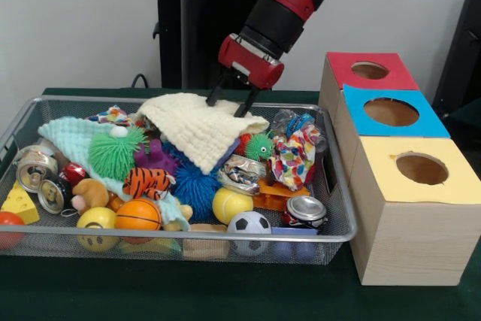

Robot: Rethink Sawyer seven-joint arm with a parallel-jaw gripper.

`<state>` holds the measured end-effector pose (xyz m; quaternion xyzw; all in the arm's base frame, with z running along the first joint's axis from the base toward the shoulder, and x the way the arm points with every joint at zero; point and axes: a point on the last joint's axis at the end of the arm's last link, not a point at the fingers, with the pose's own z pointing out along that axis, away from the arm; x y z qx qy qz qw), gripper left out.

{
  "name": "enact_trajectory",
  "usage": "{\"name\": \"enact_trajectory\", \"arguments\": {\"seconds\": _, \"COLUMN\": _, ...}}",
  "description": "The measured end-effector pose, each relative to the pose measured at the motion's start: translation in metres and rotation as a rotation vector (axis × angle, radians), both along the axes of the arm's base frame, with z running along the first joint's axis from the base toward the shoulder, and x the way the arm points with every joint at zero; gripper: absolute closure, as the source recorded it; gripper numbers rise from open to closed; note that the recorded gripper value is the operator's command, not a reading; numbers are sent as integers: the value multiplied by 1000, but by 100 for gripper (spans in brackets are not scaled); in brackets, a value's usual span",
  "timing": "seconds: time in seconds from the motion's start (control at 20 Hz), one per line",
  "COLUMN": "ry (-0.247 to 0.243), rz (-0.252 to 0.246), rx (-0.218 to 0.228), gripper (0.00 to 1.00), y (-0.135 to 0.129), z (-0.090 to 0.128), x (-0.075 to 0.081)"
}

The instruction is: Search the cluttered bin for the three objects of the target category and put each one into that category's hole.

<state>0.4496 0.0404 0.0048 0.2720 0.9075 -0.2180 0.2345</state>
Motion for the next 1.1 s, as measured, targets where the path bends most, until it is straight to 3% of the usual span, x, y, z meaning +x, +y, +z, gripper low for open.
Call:
{"name": "enact_trajectory", "arguments": {"seconds": 0.2, "ry": 4, "rz": -12, "rx": 23, "gripper": 0, "y": 1, "z": -7, "x": 0}}
{"name": "enact_trajectory", "arguments": {"seconds": 0.25, "ry": -1, "rz": -11, "rx": 25, "gripper": 100, "y": 2, "z": -6, "x": 1}}
{"name": "enact_trajectory", "arguments": {"seconds": 0.8, "ry": -23, "rz": 15, "rx": 16, "gripper": 100, "y": 13, "z": 0, "x": 4}}
{"name": "enact_trajectory", "arguments": {"seconds": 0.9, "ry": -61, "rz": 33, "rx": -17, "gripper": 100, "y": 21, "z": 4, "x": 6}}
{"name": "enact_trajectory", "arguments": {"seconds": 1.1, "ry": -198, "rz": 83, "rx": -123, "gripper": 100, "y": 40, "z": 16, "x": 14}}
